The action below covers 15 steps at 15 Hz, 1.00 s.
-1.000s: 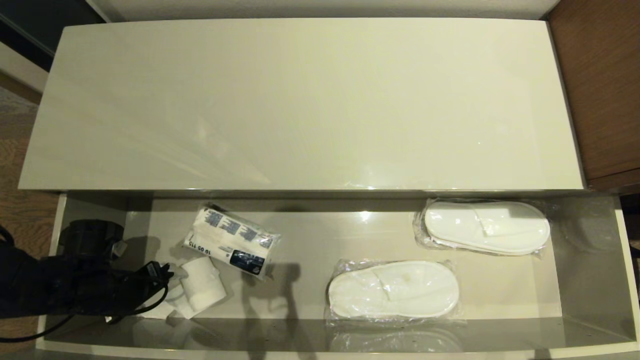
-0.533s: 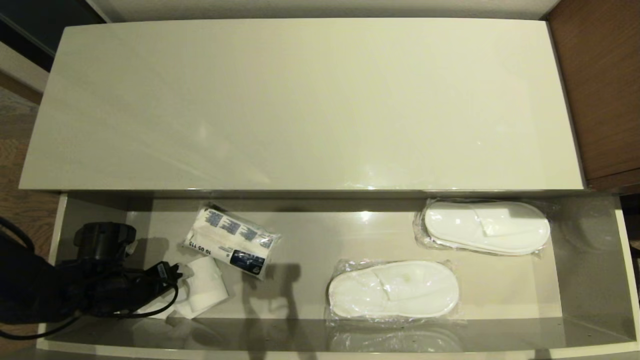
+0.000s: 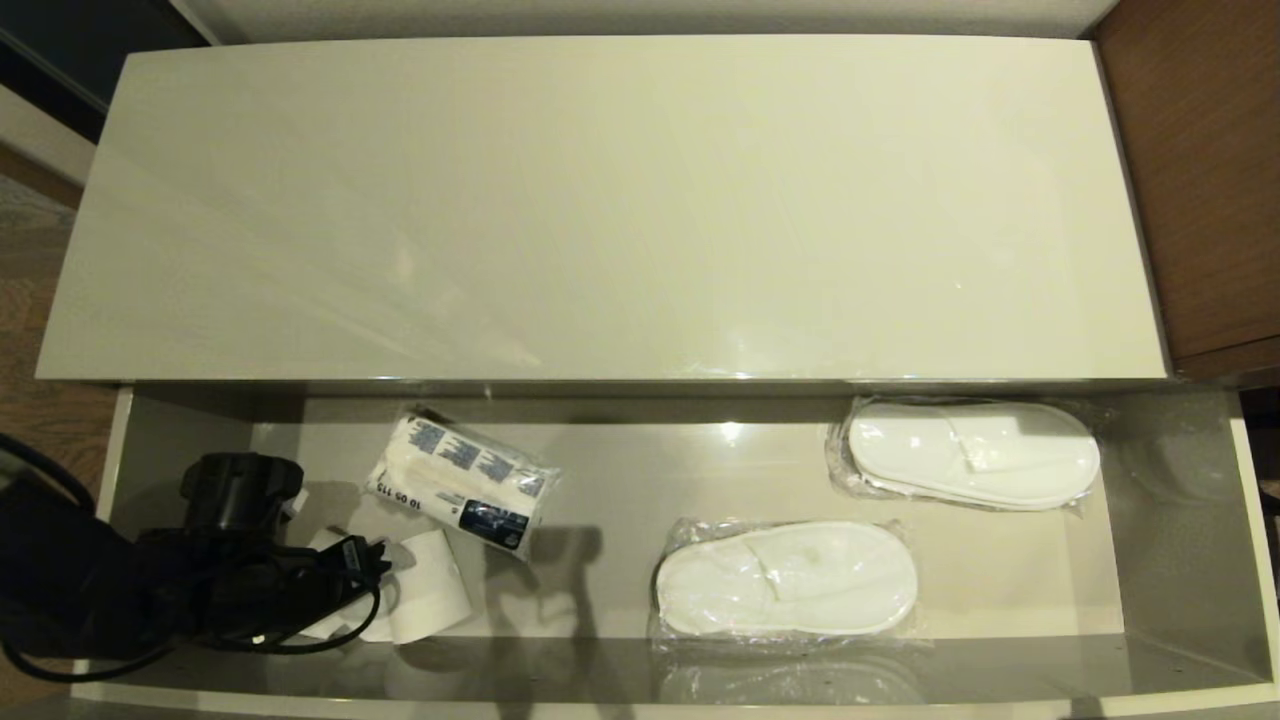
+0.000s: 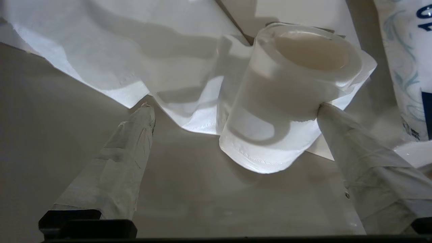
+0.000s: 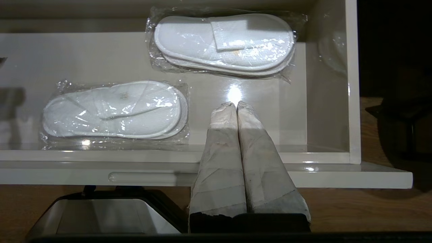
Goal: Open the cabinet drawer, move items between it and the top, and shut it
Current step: Take out the roll paper from the drawer
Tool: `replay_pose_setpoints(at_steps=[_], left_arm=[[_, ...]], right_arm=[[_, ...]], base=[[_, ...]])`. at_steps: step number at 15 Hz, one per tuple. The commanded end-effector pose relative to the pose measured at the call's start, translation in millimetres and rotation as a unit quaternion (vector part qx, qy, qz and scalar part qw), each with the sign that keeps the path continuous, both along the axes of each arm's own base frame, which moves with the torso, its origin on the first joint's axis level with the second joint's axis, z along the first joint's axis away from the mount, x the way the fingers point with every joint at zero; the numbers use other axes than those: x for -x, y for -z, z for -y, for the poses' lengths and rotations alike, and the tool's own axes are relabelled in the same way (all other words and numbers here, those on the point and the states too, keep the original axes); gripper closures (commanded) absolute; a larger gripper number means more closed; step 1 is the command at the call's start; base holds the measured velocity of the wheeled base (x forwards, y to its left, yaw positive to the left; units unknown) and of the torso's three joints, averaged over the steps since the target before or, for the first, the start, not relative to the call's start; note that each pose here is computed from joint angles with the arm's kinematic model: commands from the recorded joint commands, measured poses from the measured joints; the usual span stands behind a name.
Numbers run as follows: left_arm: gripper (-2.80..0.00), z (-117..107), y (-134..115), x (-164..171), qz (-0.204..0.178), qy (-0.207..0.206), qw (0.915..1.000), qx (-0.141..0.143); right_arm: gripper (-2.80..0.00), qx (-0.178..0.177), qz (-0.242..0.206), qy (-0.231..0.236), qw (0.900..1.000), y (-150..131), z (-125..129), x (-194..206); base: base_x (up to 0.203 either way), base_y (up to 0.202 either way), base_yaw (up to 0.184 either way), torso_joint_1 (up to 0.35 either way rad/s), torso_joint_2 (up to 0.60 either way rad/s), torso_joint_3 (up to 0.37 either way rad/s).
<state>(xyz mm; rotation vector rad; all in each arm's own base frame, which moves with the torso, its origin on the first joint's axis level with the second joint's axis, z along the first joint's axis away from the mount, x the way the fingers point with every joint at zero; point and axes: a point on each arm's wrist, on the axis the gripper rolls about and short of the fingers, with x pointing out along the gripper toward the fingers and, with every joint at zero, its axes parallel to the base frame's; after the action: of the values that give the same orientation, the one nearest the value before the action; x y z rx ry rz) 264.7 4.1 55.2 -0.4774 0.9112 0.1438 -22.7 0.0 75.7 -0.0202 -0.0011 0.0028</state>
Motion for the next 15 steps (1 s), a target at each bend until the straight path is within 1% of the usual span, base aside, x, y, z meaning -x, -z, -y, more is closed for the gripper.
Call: replay_pose_setpoints(at_steps=[1,2,3,4,7,10,13,14,15], left_arm=[[-2.80,4,-8,4,0.014,0.021,0.9994,0.024],[-2.80,4,-9,6,0.015,0.027,0.9989,0.034],[-2.80,4,-9,6,0.015,0.027,0.9989,0.035],[-2.80,5,-8,7,0.013,0.034,0.9984,0.044],[-2.80,5,-5,7,0.007,0.036,0.9984,0.043],[-2.80,11,-3,10,0.002,0.047,0.9982,0.037],[-2.80,11,-3,10,0.002,0.048,0.9982,0.037],[-2.80,14,-1,13,-0.001,0.071,0.9972,0.022],[-2.80,15,0,14,-0.003,0.080,0.9967,0.017]], right_arm=[[0.00,0.001,-0.001,0.000,1.000,0,0,0],[0.00,0.001,-0.001,-0.001,1.000,0,0,0],[0.00,0.001,-0.001,-0.001,1.000,0,0,0],[0.00,0.001,-0.001,-0.001,1.000,0,0,0],[0.00,0.001,-0.001,-0.001,1.000,0,0,0],[0.00,0.001,-0.001,-0.001,1.000,0,0,0],[0.00,0.001,-0.001,-0.001,1.000,0,0,0],[0.00,0.001,-0.001,-0.001,1.000,0,0,0],[0.00,0.001,-0.001,-0.001,1.000,0,0,0]], base=[[0.000,0.000,0.000,0.000,0.00,0.000],[0.000,0.000,0.000,0.000,0.00,0.000],[0.000,0.000,0.000,0.000,0.00,0.000],[0.000,0.000,0.000,0.000,0.00,0.000],[0.000,0.000,0.000,0.000,0.00,0.000],[0.000,0.000,0.000,0.000,0.00,0.000],[0.000,0.000,0.000,0.000,0.00,0.000],[0.000,0.000,0.000,0.000,0.00,0.000],[0.000,0.000,0.000,0.000,0.00,0.000]])
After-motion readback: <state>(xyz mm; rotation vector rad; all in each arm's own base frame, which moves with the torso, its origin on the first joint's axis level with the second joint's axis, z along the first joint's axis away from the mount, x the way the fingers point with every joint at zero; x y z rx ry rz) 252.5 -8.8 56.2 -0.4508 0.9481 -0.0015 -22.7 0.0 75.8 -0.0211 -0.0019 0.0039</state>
